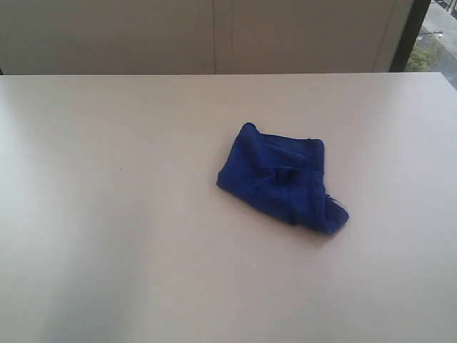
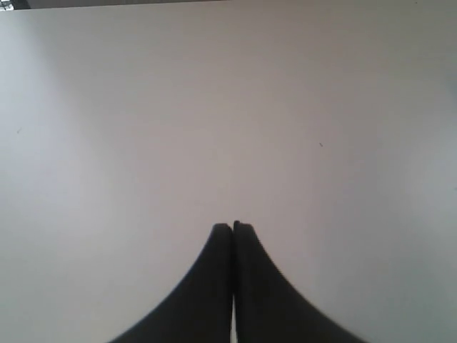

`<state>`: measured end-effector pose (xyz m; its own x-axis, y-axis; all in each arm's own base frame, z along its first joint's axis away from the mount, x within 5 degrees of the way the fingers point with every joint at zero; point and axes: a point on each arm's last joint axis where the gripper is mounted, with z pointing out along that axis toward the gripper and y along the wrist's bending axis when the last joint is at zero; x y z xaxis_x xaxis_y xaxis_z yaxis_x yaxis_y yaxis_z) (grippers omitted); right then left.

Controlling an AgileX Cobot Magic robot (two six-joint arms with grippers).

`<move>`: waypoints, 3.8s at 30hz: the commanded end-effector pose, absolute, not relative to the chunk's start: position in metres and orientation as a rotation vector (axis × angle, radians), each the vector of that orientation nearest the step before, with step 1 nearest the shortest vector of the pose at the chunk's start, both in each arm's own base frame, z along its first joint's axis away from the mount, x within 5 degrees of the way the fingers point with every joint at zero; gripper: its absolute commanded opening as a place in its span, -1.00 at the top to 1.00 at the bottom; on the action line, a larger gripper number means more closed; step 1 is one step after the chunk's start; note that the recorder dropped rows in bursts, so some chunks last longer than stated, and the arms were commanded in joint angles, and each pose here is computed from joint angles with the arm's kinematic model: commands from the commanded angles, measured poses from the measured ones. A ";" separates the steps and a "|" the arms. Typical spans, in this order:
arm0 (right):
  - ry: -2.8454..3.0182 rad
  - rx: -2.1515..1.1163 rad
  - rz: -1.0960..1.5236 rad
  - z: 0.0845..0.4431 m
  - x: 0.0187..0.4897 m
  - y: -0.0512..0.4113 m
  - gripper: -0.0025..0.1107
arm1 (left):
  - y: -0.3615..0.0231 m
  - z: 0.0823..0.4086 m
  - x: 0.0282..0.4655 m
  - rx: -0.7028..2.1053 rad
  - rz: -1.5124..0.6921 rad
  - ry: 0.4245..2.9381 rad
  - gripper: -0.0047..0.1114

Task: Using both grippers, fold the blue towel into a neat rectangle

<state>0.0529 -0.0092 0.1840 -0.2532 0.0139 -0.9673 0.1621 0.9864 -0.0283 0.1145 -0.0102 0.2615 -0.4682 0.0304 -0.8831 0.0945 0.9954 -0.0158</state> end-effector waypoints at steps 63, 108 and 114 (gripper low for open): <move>1.816 0.126 -0.149 0.183 0.053 -0.010 0.96 | -0.394 0.211 0.354 1.000 -0.403 2.360 0.92; 1.816 0.126 -0.149 0.183 0.053 -0.010 0.96 | -0.397 0.171 0.365 1.253 0.018 2.228 0.63; 1.816 0.126 -0.149 0.183 0.053 -0.010 0.96 | -0.396 0.171 0.366 1.231 0.029 2.238 0.71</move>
<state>0.0529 -0.0092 0.1840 -0.2532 0.0139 -0.9673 0.1621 0.9864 -0.0283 0.3676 -0.3975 0.1671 -0.3873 0.7847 -0.4840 0.7753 0.5613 0.2895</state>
